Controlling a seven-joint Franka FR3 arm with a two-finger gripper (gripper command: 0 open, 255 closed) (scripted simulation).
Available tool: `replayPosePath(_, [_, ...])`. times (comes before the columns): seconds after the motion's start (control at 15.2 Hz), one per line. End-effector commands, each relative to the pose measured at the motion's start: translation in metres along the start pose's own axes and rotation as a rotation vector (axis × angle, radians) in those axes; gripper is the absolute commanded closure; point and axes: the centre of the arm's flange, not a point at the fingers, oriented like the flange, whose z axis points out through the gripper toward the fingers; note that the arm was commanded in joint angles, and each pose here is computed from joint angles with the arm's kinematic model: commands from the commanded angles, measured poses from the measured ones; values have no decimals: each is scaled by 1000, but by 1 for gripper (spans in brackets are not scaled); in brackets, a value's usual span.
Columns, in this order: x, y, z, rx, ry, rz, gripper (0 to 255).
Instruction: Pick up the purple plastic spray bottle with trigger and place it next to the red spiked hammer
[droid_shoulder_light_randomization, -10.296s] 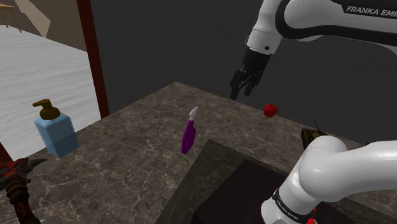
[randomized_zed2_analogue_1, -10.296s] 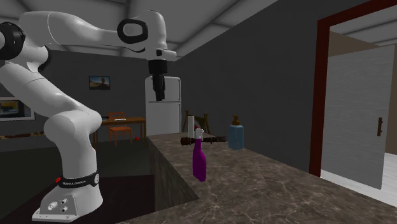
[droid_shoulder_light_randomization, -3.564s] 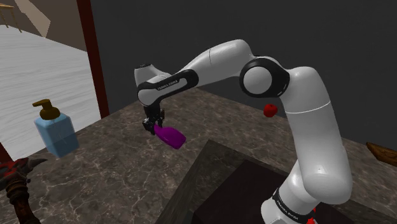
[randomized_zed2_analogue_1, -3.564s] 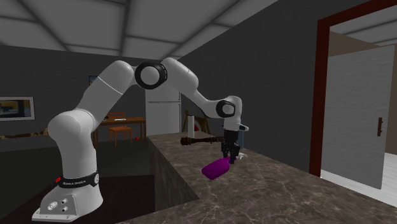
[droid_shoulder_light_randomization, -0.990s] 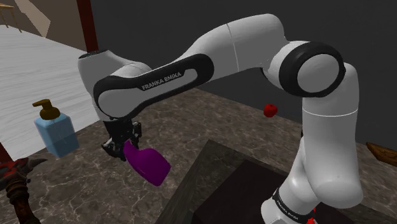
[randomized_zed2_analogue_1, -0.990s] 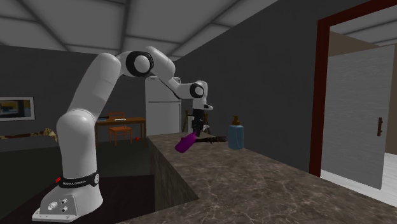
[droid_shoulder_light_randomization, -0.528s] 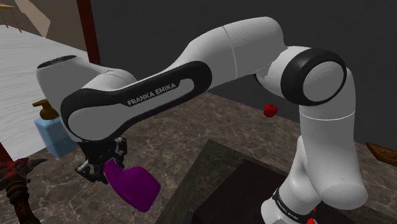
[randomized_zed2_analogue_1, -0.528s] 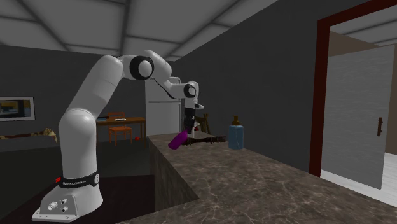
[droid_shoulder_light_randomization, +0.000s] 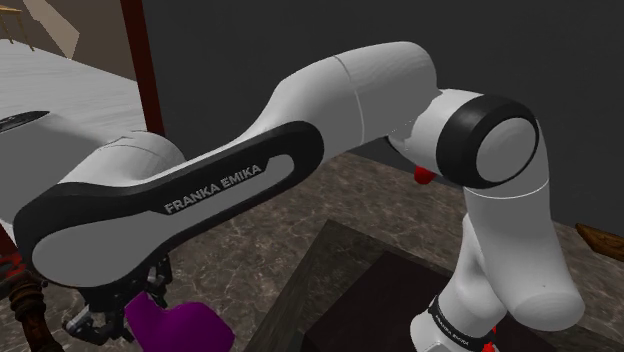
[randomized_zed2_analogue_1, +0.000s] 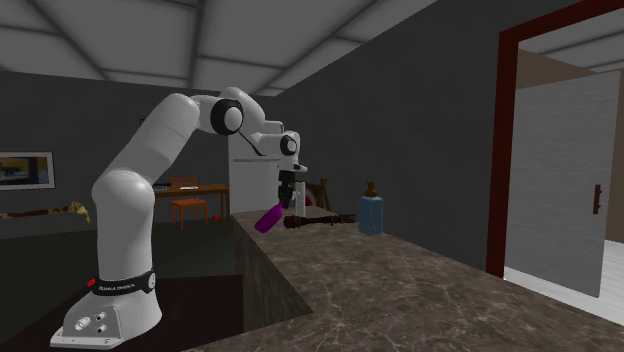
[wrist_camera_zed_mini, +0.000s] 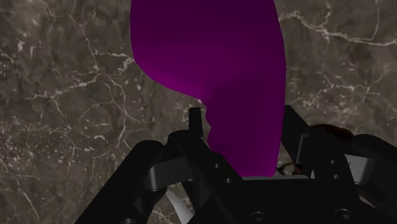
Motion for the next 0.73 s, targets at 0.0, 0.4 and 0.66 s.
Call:
replayPosePath(0.0, [0, -3, 9, 0, 0, 1, 255])
replayPosePath(0.4, [5, -5, 40, 0, 0, 1, 255])
replayPosePath(0.66, [9, -7, 61, 0, 0, 1, 255])
